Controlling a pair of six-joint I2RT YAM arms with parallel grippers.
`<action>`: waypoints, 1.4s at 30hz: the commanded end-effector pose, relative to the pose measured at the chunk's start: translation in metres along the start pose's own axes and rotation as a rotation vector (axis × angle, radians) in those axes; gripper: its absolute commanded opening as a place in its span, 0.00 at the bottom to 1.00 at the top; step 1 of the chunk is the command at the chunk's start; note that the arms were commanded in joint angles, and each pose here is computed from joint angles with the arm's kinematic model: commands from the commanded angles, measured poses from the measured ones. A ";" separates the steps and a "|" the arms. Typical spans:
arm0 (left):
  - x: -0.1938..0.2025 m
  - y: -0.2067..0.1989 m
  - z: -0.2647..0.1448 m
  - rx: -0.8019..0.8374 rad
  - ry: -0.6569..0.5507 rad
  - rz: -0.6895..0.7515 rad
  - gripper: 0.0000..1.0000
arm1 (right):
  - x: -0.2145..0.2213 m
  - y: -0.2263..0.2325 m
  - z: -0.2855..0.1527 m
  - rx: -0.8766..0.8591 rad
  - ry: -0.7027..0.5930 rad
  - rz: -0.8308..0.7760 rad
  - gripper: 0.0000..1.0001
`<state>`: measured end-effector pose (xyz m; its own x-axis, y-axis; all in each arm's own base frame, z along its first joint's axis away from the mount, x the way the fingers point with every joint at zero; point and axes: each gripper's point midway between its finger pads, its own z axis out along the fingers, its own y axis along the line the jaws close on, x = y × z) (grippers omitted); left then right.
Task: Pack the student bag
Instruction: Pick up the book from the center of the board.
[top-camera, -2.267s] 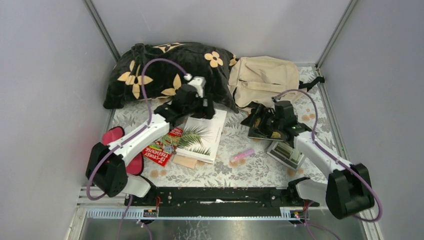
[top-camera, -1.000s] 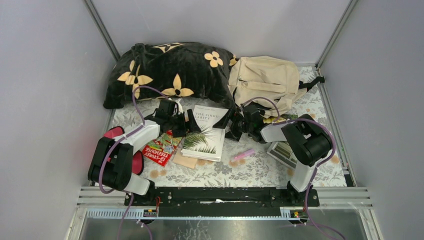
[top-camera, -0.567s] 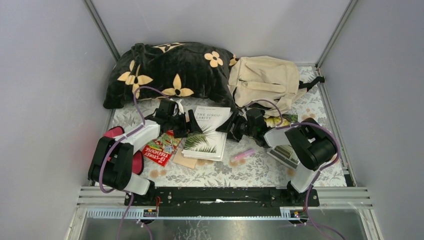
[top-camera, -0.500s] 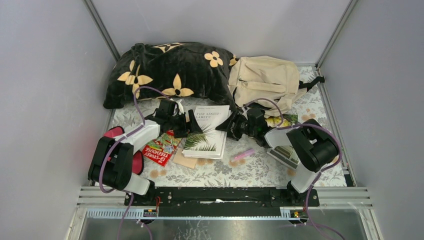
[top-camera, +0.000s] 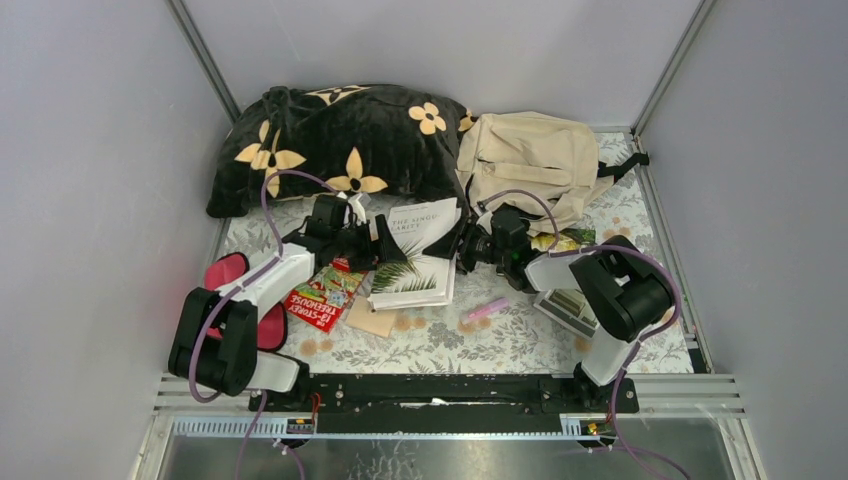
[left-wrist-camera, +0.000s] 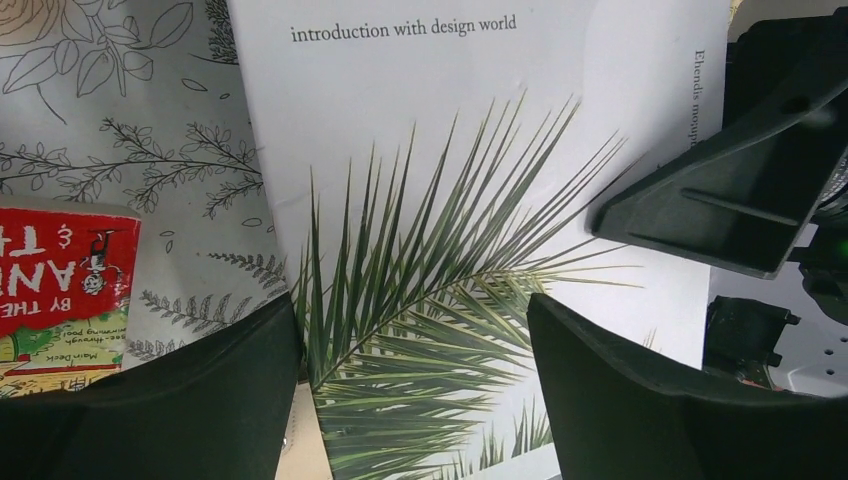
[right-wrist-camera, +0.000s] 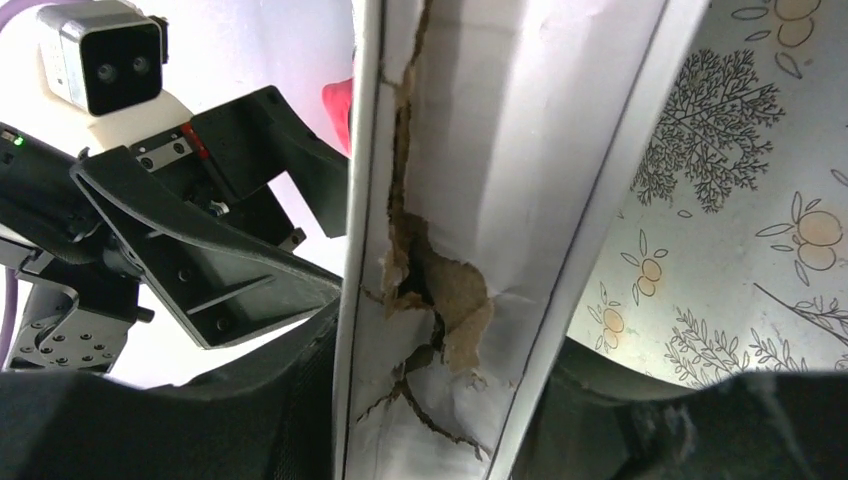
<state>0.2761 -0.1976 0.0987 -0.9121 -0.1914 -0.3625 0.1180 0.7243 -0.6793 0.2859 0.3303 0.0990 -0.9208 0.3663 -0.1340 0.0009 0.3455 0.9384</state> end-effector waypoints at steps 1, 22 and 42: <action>-0.024 -0.033 -0.010 0.108 -0.070 0.063 0.87 | 0.010 0.029 0.001 -0.079 0.058 -0.073 0.53; -0.073 -0.110 -0.127 0.343 -0.179 0.225 0.99 | 0.008 0.137 -0.109 -0.335 0.246 -0.434 0.31; -0.070 -0.182 -0.124 0.763 -0.157 0.064 0.87 | 0.009 0.197 -0.125 -0.715 0.381 -0.306 0.36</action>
<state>0.2698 -0.2227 0.2931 -0.8682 -0.2678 -0.4177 0.3771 0.1912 -0.9062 0.2473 0.2983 0.2798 -0.9685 -0.0140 -0.2486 -0.2426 -0.1709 0.9549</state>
